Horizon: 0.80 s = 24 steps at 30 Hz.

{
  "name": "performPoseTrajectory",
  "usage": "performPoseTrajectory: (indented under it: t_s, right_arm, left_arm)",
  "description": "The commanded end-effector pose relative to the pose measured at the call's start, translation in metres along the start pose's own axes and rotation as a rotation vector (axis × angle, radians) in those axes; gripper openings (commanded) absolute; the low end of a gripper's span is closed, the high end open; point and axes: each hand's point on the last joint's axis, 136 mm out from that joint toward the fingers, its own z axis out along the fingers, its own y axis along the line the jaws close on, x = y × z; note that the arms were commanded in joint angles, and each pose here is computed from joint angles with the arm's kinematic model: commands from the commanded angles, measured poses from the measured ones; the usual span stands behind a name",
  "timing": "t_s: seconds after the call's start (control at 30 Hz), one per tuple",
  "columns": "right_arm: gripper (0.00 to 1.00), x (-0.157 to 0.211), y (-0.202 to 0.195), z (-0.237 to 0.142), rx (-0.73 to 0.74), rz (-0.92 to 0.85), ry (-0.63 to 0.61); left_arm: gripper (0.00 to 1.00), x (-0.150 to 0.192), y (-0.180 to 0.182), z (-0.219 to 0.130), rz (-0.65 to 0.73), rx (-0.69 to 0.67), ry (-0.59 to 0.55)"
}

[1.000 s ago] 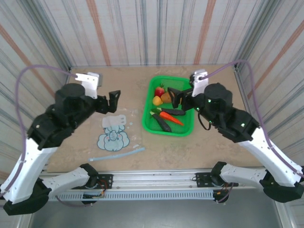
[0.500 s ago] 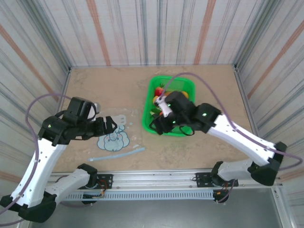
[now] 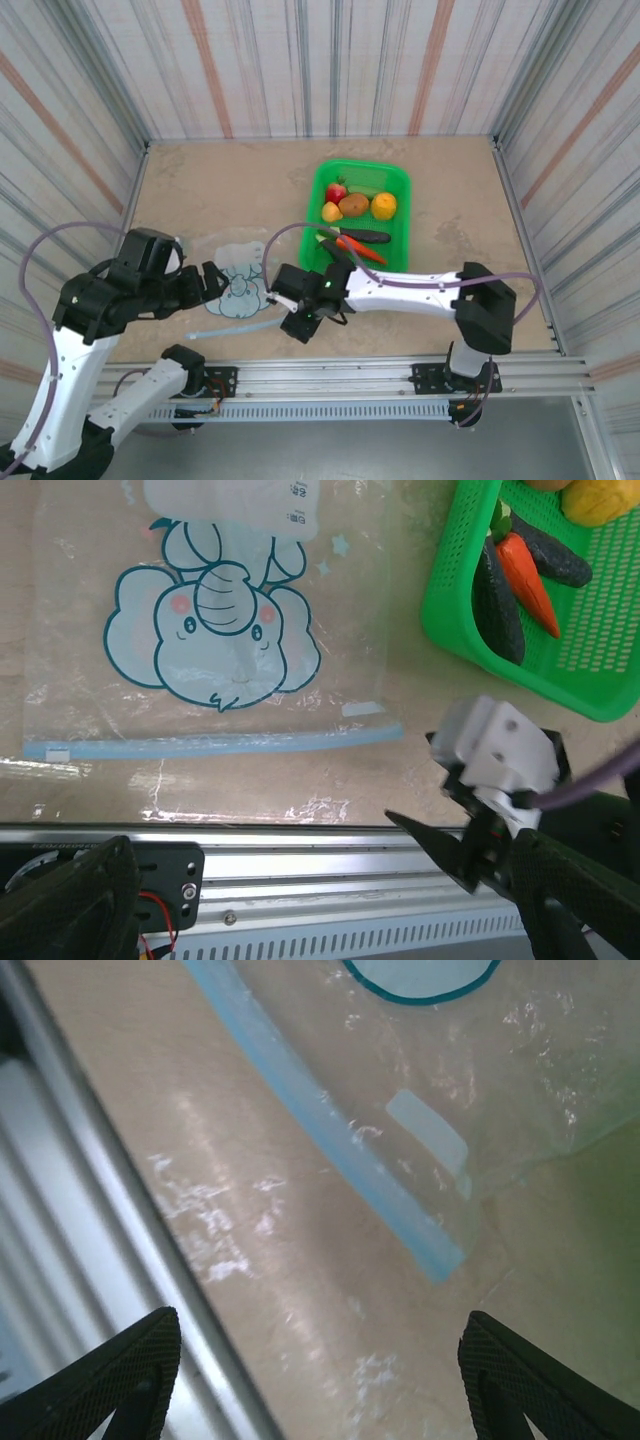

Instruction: Place the food in the zip-top bag and seal the zipper

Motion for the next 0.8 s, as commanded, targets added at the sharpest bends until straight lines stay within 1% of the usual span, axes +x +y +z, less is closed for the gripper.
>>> performPoseTrajectory:
  t_s: [0.0, 0.17, 0.3, 0.37, 0.5, 0.63, 0.67, 0.7, 0.77]
  right_arm:
    - [0.78, -0.019, -0.020, 0.020, 0.126, -0.076, -0.054]
    - [0.79, -0.032, -0.021, 0.049, 0.163, -0.196, -0.009]
    - [0.79, -0.032, -0.022, 0.070, 0.164, -0.233, 0.056]
    - [0.78, -0.035, -0.023, 0.074, 0.175, -0.234, 0.057]
    - [0.62, -0.048, -0.026, 0.072, 0.182, -0.226, 0.025]
    - [0.38, -0.054, -0.024, 0.069, 0.129, -0.216, 0.015]
    - [0.30, -0.056, -0.023, 0.065, 0.107, -0.215, 0.005]
    - [0.25, -0.059, -0.023, 0.061, 0.095, -0.212, -0.007]
    - [0.13, -0.069, -0.025, 0.045, 0.074, -0.199, -0.044]
  left_arm:
    - [0.99, 0.004, 0.012, -0.015, -0.031, -0.042, -0.016]
    - [0.99, 0.003, 0.009, -0.023, -0.018, -0.035, -0.021]
    - [0.99, -0.001, 0.006, -0.029, -0.006, -0.028, -0.033]
    - [0.99, -0.003, 0.004, -0.032, 0.000, -0.024, -0.037]
    - [0.98, -0.007, 0.002, -0.035, 0.020, -0.031, -0.042]
    - [0.98, -0.010, 0.006, -0.037, 0.039, -0.064, -0.053]
    - [0.98, -0.011, 0.005, -0.037, 0.044, -0.064, -0.053]
    - [0.98, -0.012, 0.005, -0.038, 0.048, -0.066, -0.055]
    - [0.98, -0.014, 0.005, -0.038, 0.055, -0.073, -0.055]
